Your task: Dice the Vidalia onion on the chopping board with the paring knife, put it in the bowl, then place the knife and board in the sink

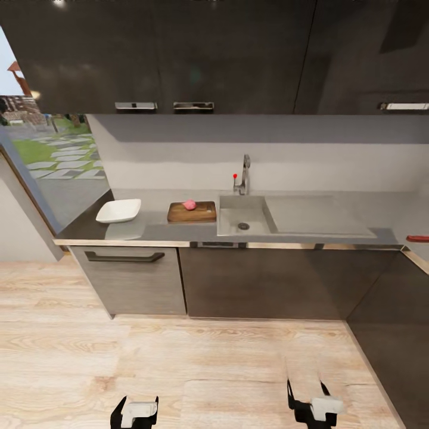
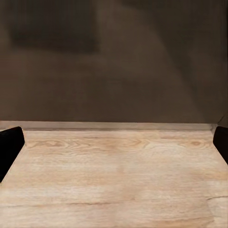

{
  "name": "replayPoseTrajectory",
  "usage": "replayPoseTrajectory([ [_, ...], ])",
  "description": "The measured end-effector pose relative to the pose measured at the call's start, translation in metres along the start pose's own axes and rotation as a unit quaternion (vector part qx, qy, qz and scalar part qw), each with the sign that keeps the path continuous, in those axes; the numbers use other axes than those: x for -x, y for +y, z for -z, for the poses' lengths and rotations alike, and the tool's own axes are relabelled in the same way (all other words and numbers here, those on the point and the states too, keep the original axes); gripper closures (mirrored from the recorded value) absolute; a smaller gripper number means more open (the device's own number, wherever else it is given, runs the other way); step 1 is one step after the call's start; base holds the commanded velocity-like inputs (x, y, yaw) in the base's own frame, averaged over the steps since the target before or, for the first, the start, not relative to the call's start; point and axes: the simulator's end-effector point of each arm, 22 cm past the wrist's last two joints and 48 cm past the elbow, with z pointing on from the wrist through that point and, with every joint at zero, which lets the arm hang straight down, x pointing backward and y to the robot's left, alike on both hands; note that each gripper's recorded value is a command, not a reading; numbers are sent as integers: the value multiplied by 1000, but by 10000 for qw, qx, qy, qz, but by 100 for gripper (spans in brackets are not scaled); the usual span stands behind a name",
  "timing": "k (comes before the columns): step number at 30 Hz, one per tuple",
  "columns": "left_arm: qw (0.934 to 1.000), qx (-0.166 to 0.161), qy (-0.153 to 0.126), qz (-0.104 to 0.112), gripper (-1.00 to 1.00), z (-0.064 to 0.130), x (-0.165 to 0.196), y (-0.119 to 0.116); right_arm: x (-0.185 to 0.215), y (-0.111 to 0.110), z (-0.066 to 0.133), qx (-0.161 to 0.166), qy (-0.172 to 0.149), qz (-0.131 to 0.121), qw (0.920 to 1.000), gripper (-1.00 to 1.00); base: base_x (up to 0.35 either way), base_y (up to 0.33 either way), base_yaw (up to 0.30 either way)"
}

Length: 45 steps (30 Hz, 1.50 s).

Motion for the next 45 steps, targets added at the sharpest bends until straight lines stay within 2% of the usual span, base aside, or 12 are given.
replayPoseTrajectory([
  [2, 10000, 0, 2, 0, -100, 2, 1, 0, 6, 2, 7, 12, -189, -53, 9998, -100, 0, 0, 0],
  [8, 10000, -6, 95, -5, -100, 6, 0, -1, 14, 8, 12, -8, -268, -145, 9995, -100, 0, 0, 0],
  [13, 9999, -9, 101, -4, -100, 8, 1, -1, 13, 20, 17, 70, -224, -201, 9995, -100, 0, 0, 0],
  [36, 9999, -10, 102, 0, -100, 8, 1, -2, 9, 22, 19, 70, -175, -216, 9996, -100, 0, 0, 0],
  [45, 10000, -9, 99, 1, -100, 8, 1, -2, 11, 23, 20, 42, -185, -242, 9995, -100, 216, -74, -32],
])
